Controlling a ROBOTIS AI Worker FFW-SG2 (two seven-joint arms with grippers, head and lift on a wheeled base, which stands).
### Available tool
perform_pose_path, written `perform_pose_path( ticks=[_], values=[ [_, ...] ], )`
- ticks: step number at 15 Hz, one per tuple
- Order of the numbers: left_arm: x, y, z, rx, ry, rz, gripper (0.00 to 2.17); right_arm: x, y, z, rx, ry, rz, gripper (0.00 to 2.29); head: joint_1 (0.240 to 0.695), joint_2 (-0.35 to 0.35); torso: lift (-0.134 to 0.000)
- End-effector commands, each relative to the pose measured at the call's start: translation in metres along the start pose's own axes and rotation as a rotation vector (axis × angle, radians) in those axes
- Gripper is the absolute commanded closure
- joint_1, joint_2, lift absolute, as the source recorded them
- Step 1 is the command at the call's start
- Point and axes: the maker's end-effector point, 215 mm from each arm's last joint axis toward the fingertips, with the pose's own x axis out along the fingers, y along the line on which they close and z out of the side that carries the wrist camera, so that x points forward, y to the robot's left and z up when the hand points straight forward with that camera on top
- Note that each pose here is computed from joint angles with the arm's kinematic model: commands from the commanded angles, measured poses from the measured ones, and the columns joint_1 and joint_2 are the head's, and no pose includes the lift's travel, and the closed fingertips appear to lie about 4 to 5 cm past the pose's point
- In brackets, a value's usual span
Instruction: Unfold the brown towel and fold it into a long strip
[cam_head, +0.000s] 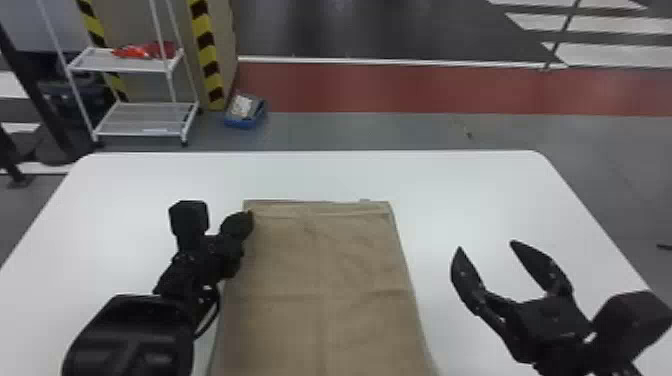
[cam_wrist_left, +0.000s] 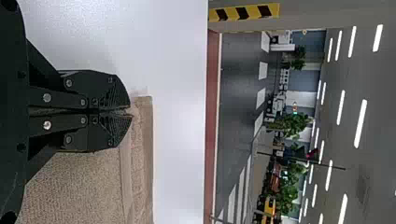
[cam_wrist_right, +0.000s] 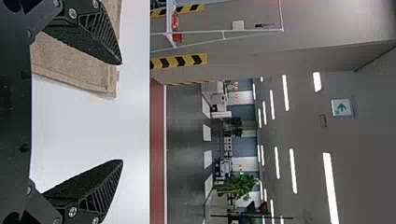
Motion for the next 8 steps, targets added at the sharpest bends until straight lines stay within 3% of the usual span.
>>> perform_pose_path(
  ticks=[1, 6, 8],
  values=[
    [-0.007, -0.003, 0.007, 0.000, -0.021, 0.002, 1.45, -0.001, 0.000, 0.000, 0.000, -0.001, 0.000, 0.14, 0.695, -0.047, -0.123],
    [-0.054, -0.028, 0.055, 0.011, -0.135, -0.016, 1.45, 0.000, 0.002, 0.001, 0.003, -0.003, 0.003, 0.14, 0.695, -0.052, -0.123],
    [-0.079, -0.055, 0.060, 0.023, -0.106, -0.064, 1.45, 0.000, 0.002, 0.000, 0.009, -0.003, 0.001, 0.14, 0.695, -0.062, -0.123]
  ],
)
